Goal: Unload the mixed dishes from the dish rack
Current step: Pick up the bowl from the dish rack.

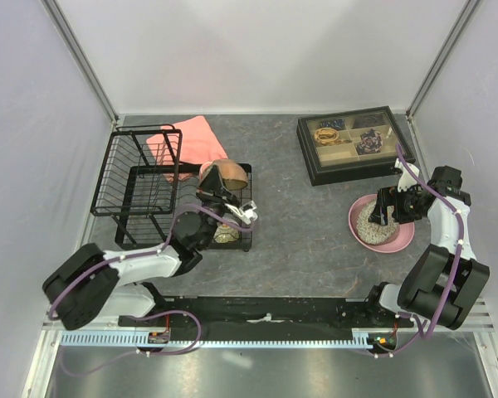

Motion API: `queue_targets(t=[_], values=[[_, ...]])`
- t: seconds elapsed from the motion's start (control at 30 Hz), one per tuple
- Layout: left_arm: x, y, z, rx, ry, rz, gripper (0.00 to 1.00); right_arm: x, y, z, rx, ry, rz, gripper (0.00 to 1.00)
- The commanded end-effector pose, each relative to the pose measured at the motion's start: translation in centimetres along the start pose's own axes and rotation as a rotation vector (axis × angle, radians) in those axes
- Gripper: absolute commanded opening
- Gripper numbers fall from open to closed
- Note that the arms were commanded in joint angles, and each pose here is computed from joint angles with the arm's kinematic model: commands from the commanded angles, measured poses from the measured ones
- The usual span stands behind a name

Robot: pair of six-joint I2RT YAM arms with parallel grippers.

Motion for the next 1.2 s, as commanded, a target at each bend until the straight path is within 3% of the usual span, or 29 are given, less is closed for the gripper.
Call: queue_targets(t=[0.0,0.2,0.33,0.77,1.17], values=[[0.7,0.8,6.3,-0.220,-0.186,0.045,0.02,-0.2,-0.5,0.1,-0.032,-0.002,-0.019,0.94],[1.2,0.6,7.6,-0.328,-0.086,0.040,0.01,-0.4,-0.6,0.3,-0.034,-0.015,-0.023,0.95],[1.6,0.0,7.3,-0.398,0.092,0.033,0.02,-0.6,-0.7,0.5,-0.035,-0.018,-0.028,0.95],[4.1,-3.1,11.0,-0.637,0.426,-0.116,0.02,-0.8,-0.7,0.7,-0.027,-0.014,-0.031,0.95],[7.1,-6.8,10.3,-0.782,0.664,-0.209,0.02,-1.8,-0.7,1.6,-0.069,-0.032,-0.081,0.94]])
Point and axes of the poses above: each gripper's point midway between its finger pads, its own x axis out along the fingers, its own z axis along the line the jaws close on, y = z × x, the point moved 10 cm from there along -x, back along the fingers, and after that the axes turned 14 degrees about x, right-handed, at the moved point
